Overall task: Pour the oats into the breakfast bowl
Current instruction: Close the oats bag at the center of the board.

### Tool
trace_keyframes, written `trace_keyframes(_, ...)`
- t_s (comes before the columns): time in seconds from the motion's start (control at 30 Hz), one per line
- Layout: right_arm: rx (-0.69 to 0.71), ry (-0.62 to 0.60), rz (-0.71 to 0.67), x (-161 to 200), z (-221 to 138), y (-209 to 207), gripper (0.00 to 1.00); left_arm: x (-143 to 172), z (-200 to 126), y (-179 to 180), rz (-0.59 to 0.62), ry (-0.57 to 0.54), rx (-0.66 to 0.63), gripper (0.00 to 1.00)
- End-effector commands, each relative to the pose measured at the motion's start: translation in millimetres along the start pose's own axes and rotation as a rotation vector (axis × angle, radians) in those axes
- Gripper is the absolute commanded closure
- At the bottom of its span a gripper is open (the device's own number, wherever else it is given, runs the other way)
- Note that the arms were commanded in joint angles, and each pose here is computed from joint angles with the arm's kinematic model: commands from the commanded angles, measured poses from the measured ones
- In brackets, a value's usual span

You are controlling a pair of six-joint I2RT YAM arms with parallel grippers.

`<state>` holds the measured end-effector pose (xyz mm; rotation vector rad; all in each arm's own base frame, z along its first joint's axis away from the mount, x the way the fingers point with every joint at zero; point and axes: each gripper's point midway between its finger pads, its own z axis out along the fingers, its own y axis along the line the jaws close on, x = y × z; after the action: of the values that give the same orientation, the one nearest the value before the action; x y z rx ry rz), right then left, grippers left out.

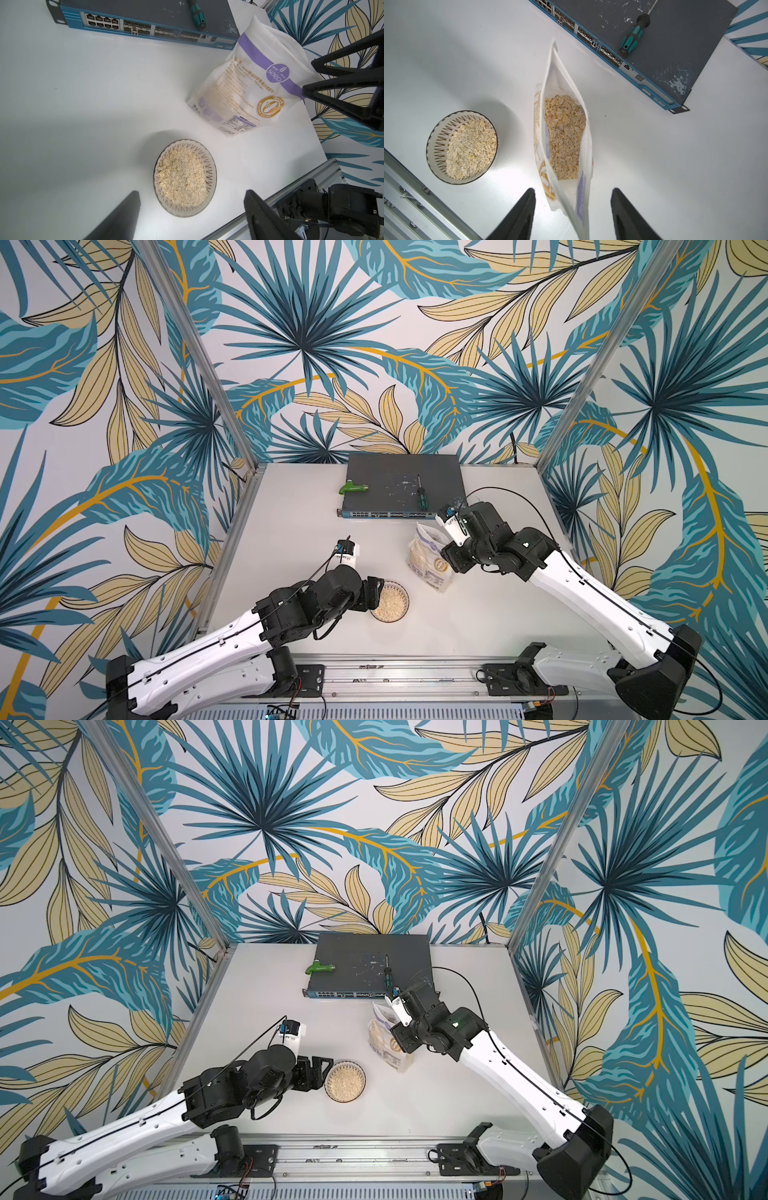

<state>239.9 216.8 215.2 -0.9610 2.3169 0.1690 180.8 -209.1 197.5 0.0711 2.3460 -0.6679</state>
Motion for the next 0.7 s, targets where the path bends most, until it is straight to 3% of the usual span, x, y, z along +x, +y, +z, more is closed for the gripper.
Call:
trace_keyframes(0.0,0.057,0.053,-0.024,10,14,-8,0.42,-3,-3,-1,-0.005,-0.022,0.026,0.18)
trace_keyframes(0.1,0.055,0.067,-0.021,10,23,-7,0.46,-3,-3,-1,-0.014,-0.026,0.027,0.18)
trace_keyframes(0.2,0.046,0.078,-0.016,7,30,-5,0.61,-3,-3,-1,-0.021,-0.027,0.028,0.18)
trace_keyframes(0.3,0.016,0.05,0.005,-1,30,0,1.0,-3,-3,-2,-0.045,-0.025,0.033,0.18)
trace_keyframes(0.67,-0.006,-0.037,0.386,-11,18,2,1.0,-8,-9,-5,-0.124,-0.026,0.038,0.18)
